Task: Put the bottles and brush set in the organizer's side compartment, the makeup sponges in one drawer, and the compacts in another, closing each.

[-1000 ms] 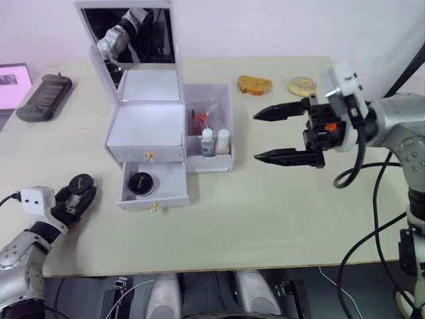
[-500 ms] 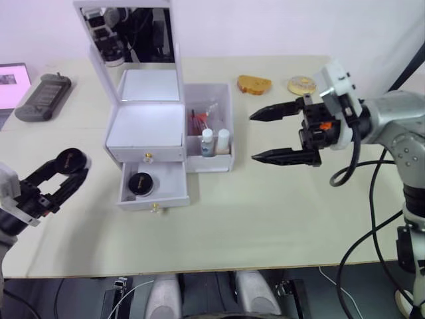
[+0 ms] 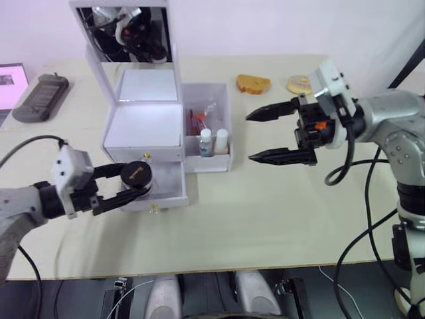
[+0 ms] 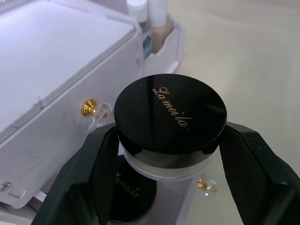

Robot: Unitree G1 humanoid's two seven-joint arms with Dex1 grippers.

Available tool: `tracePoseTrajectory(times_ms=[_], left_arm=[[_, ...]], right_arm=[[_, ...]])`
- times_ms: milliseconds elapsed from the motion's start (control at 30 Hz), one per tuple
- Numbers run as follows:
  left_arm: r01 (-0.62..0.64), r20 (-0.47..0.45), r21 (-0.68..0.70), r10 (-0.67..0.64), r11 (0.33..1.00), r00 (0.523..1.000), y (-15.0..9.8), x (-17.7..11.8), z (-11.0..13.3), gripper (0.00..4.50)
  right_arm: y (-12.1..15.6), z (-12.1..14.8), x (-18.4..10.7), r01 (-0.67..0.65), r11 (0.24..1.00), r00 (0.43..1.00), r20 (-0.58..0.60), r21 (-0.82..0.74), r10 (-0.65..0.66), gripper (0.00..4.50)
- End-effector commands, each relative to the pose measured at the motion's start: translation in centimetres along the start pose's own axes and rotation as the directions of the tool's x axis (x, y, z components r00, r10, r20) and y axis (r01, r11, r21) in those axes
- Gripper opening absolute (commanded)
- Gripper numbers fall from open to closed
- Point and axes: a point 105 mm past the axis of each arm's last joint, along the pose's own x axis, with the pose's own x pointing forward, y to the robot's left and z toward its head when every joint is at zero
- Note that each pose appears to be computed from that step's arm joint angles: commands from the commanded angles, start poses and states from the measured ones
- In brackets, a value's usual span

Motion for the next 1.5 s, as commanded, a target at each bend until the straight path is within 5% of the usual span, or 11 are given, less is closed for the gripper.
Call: tracePoseTrajectory(times_ms=[33,300,1333,1433,1500], left_arm=[[0.011,0.009,0.033,-0.011,0.999,1.0,0.2,1.4,0.2,2.65],[0.044,0.005,0.076,-0.044,0.996,0.999,0.4,3.9,-0.1,2.65],[0.008,0.015,0.052,-0.009,0.999,1.0,-0.1,6.1,0.5,2.65],[-0.004,0.015,0.05,0.003,0.999,1.0,0.3,5.9,0.5,4.17],[-0.019,0.03,0.041,0.018,0.999,0.999,0.6,5.8,0.8,4.44]], right_arm=[[0.3,0.8,-0.7,0.041,0.998,0.999,-0.002,-0.041,-0.041,4.5],[1.0,0.7,-1.2,0.073,0.997,0.997,-0.005,-0.033,-0.074,4.5],[1.2,0.7,-1.7,0.092,0.995,0.996,-0.019,-0.031,-0.092,4.5],[1.1,1.4,-1.0,0.09,0.995,0.996,-0.014,-0.036,-0.09,4.5],[1.0,1.3,-0.7,0.091,0.995,0.996,-0.014,-0.035,-0.092,4.5]])
